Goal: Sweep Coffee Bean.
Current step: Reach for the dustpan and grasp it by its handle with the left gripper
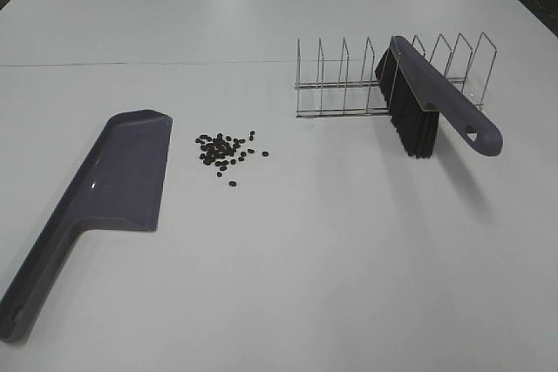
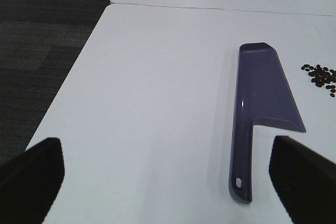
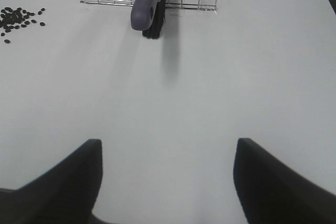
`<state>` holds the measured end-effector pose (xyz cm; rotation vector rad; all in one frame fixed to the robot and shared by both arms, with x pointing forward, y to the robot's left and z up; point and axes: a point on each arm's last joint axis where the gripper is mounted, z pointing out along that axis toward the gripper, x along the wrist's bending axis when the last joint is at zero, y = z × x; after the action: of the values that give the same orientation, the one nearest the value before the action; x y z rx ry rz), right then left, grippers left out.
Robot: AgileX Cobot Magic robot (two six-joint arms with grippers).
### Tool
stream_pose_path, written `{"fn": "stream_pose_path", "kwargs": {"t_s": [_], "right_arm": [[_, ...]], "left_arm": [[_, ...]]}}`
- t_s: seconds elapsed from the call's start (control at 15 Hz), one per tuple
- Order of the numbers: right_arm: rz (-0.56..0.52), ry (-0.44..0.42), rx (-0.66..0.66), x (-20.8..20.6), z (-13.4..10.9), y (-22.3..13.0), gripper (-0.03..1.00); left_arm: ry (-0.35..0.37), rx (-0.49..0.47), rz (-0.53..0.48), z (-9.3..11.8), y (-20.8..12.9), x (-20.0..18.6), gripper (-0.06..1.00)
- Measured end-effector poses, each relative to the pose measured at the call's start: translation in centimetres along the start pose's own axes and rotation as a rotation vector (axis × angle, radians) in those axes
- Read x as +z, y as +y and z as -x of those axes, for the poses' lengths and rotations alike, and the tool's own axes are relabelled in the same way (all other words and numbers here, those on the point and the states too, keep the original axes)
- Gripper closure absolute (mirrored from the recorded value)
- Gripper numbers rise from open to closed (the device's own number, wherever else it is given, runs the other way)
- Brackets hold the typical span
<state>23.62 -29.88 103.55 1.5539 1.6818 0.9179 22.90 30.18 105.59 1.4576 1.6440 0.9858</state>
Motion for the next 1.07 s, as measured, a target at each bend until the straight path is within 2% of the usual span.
{"fn": "stream_pose_path", "kwargs": {"t_s": [0.73,0.87,1.07], "right_arm": [[0.000,0.000,0.000,0.0,0.0,0.0,0.35],[0.000,0.000,0.000,0.0,0.0,0.0,0.35],[0.000,0.000,0.000,0.0,0.0,0.0,0.35]], "left_arm": [[0.001,0.000,-0.003,0.0,0.1,0.0,-0.05],[0.003,0.000,-0.062,0.0,1.3,0.2,-0.05],[0.011,-0.012,-0.232,0.1,4.3,0.9,-0.05]]}}
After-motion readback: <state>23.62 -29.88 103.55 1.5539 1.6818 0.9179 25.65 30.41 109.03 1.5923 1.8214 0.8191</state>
